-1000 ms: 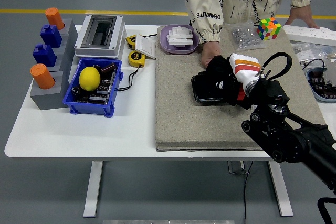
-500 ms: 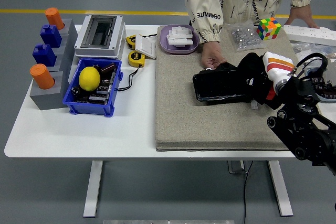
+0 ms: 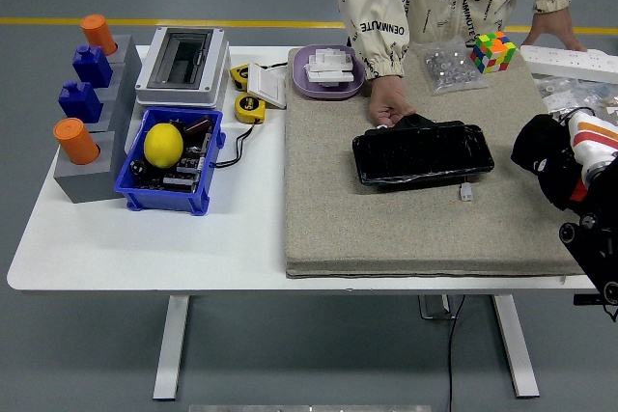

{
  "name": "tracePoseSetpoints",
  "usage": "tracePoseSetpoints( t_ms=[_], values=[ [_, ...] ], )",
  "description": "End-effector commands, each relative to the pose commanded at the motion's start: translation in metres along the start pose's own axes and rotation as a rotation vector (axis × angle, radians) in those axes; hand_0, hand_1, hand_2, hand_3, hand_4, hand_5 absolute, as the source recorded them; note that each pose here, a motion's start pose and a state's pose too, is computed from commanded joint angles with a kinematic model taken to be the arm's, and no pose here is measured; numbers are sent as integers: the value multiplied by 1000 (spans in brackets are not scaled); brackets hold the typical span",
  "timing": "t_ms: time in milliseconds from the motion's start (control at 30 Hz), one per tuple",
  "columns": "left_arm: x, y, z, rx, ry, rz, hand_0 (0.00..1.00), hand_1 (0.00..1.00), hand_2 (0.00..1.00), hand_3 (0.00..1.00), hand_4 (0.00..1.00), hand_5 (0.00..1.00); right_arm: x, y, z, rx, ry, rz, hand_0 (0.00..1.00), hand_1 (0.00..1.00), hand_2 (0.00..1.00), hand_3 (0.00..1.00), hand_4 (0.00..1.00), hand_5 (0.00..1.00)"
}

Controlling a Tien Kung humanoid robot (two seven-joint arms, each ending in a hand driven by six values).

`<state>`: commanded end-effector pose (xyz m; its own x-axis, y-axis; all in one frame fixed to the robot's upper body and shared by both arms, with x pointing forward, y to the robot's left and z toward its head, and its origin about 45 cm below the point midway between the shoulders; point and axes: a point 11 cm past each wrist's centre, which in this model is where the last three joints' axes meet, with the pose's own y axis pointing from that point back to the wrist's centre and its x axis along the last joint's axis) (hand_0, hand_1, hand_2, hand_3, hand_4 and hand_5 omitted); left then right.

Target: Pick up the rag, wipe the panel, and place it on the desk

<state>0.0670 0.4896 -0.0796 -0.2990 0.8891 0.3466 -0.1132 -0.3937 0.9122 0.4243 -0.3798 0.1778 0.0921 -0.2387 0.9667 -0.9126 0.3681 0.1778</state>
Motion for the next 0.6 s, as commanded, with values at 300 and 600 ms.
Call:
tracePoseSetpoints(
  t_ms=[300,600],
  values=[
    [-3,0,6,-14,-5,-6,605,636,635,560,633,442,-2,1,-1,2,1,-2,243,291,345,407,947,91],
    [1,0,-5,9,-5,1,604,636,635,560,632,441,-7,2,-3,-2,-6,-14,243,291,345,407,947,91]
  ],
)
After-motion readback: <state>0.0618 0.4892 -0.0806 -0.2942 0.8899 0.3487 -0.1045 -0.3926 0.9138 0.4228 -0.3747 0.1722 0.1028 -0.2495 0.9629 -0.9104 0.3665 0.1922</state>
